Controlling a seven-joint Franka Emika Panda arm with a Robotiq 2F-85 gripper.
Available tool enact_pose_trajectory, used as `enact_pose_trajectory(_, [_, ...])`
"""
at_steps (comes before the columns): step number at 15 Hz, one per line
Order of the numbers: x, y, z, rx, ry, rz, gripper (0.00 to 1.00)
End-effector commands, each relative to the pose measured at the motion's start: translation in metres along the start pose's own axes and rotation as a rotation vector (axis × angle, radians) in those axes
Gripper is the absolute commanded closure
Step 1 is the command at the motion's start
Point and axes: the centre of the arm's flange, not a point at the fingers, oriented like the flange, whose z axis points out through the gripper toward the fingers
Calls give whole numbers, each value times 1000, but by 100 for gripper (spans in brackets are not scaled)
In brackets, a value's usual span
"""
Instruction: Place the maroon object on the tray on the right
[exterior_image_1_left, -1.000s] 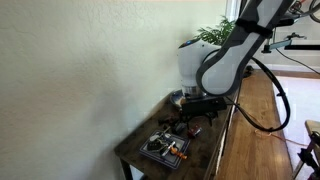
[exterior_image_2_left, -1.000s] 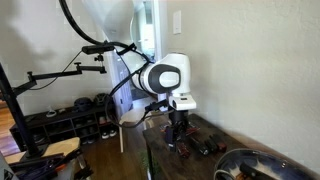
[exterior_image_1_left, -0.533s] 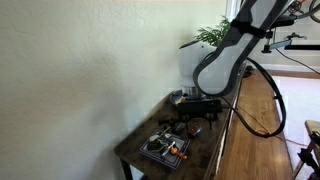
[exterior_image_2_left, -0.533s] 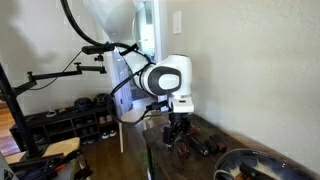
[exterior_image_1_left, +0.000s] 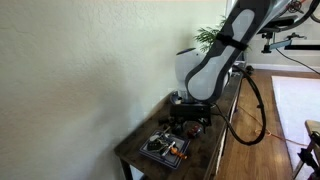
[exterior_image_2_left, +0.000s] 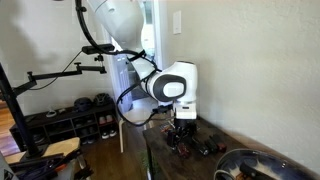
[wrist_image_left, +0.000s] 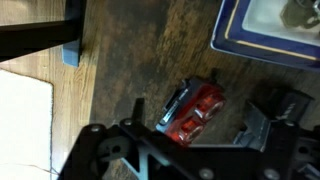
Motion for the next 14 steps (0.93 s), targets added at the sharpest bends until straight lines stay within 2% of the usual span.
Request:
enact_pose_trajectory(1, [1, -5, 7, 34, -8, 65, 0])
enact_pose_trajectory(2, [2, -4, 9, 35, -9, 74, 0])
enact_pose_trajectory(3, [2, -3, 12, 31, -16, 82, 25])
enact_pose_trajectory(4, [3, 0, 14, 31, -19, 88, 26])
enact_pose_trajectory(12, [5, 14, 10, 79, -15, 122, 80])
enact_pose_trajectory(14, [4, 17, 3, 93, -7, 115, 83])
